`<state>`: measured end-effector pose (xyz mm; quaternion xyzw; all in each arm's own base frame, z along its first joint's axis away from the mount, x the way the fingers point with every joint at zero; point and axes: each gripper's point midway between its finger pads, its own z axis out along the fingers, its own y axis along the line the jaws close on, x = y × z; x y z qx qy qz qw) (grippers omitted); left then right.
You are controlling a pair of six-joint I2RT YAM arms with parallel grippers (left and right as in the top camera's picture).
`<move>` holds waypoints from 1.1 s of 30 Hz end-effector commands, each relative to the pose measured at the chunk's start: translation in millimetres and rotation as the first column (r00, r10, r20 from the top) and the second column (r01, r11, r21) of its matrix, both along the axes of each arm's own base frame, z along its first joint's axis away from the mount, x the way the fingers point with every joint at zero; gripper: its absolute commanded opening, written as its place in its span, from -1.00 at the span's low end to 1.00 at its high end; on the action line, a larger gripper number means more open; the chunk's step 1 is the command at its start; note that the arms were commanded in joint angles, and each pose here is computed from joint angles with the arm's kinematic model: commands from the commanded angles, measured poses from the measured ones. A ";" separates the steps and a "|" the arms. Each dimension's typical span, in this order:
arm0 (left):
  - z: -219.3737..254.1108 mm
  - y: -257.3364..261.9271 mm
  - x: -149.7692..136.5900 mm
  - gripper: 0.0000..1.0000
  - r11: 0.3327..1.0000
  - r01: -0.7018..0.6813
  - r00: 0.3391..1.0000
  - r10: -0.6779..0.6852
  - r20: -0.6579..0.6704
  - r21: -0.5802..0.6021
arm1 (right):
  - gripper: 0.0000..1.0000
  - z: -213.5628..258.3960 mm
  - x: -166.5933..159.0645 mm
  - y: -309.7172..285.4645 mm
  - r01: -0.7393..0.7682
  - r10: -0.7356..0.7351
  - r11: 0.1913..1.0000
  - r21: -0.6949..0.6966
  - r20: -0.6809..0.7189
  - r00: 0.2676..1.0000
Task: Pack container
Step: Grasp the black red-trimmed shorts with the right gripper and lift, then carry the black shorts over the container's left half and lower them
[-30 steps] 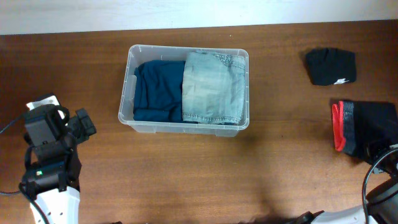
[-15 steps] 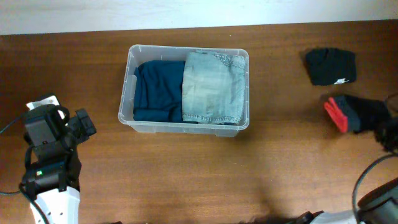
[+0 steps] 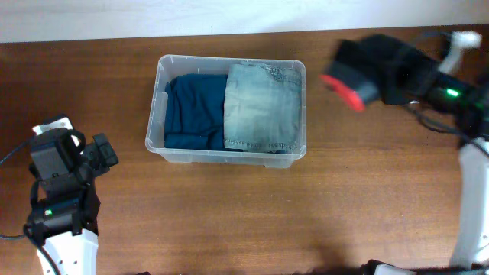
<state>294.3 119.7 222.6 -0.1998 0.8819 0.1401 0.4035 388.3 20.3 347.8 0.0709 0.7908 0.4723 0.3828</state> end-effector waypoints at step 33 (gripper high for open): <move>-1.6 0.6 0.1 0.99 1.000 -0.009 1.000 0.009 0.004 -0.014 | -0.92 -29.7 -10.1 351.9 -0.605 0.594 0.796 -0.033 0.233 0.770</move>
